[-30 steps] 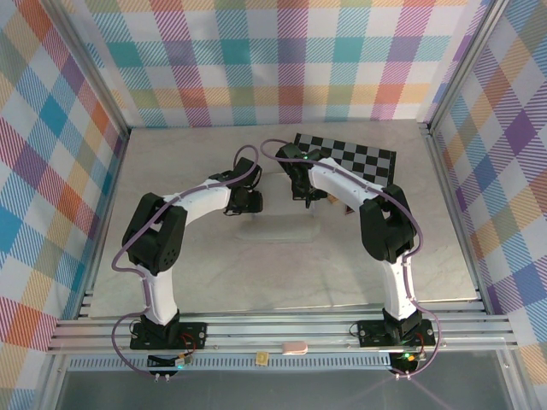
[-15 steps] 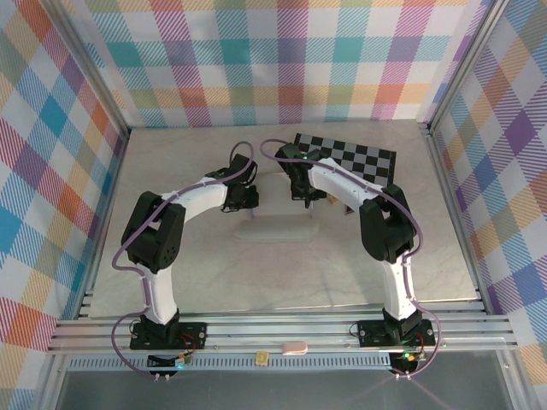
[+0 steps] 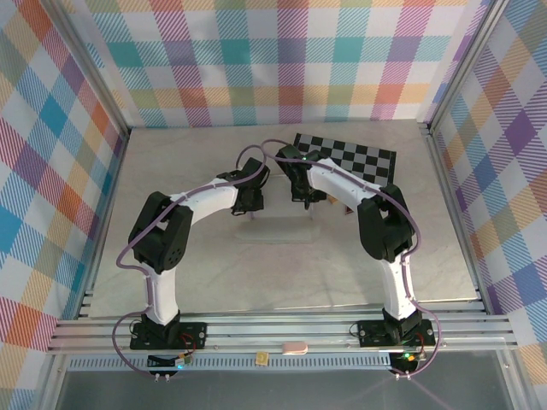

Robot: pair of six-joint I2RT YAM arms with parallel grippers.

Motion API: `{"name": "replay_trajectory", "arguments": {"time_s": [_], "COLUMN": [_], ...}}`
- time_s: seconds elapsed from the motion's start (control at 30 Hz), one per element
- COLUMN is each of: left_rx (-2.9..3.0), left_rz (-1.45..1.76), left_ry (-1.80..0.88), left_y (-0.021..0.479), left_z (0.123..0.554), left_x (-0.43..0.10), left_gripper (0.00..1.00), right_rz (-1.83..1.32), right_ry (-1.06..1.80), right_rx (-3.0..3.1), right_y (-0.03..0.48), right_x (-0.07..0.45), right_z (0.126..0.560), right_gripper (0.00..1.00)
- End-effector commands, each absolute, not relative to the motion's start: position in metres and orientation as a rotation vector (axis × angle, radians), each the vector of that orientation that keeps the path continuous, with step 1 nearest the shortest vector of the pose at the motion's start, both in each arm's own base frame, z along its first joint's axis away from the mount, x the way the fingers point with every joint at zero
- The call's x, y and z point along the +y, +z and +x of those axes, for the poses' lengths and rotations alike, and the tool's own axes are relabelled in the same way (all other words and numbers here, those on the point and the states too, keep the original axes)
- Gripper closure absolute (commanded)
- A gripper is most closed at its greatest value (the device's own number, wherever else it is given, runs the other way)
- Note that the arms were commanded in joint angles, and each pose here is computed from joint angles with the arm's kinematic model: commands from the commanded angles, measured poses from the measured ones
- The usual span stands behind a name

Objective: Fold the paper box

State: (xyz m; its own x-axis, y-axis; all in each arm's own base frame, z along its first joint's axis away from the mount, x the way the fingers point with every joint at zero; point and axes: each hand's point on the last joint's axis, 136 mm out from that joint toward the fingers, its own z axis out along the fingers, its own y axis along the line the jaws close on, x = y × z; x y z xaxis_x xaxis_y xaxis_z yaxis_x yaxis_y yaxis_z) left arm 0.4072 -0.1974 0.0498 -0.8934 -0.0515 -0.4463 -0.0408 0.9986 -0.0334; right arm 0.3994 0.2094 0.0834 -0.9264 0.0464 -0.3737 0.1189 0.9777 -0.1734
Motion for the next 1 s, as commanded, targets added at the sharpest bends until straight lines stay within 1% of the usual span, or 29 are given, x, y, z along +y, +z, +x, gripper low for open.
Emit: {"name": "replay_trajectory", "arguments": {"time_s": [0.0,0.07,0.17,0.2,0.3,0.4,0.47,0.57,0.73,0.97], "left_rx": [2.611,2.555,2.509,2.501,2.490,2.520,2.551,2.577,2.648,2.692], "left_rz": [-0.132,-0.151,-0.239,-0.300,-0.499,-0.664,-0.700,-0.718,-0.754,-0.763], "left_ry": [-0.088,-0.219,-0.374,-0.415,-0.558,-0.665,-0.684,-0.712,-0.779,-0.769], "left_y": [0.098,0.133,0.174,0.183,0.194,0.190,0.189,0.183,0.153,0.131], "left_z": [0.410,0.415,0.421,0.424,0.436,0.445,0.449,0.455,0.461,0.461], "left_x": [-0.195,-0.203,-0.200,-0.193,-0.173,-0.163,-0.164,-0.171,-0.189,-0.202], "left_gripper": [0.54,0.48,0.47,0.45,0.44,0.46,0.48,0.49,0.50,0.51], "right_rz": [0.157,0.152,0.146,0.148,0.139,0.126,0.121,0.113,0.113,0.120], "right_ry": [-0.308,-0.296,-0.275,-0.268,-0.235,-0.212,-0.202,-0.181,-0.173,-0.171], "right_rx": [2.754,2.757,2.754,2.754,2.751,2.742,2.738,2.737,2.737,2.741], "right_y": [0.083,0.082,0.082,0.081,0.080,0.080,0.081,0.081,0.081,0.079], "right_x": [0.202,0.202,0.202,0.202,0.202,0.204,0.206,0.209,0.210,0.210], "right_z": [0.399,0.399,0.400,0.400,0.402,0.403,0.404,0.405,0.406,0.405], "right_gripper": [1.00,1.00,1.00,1.00,1.00,1.00,1.00,1.00,1.00,1.00]}}
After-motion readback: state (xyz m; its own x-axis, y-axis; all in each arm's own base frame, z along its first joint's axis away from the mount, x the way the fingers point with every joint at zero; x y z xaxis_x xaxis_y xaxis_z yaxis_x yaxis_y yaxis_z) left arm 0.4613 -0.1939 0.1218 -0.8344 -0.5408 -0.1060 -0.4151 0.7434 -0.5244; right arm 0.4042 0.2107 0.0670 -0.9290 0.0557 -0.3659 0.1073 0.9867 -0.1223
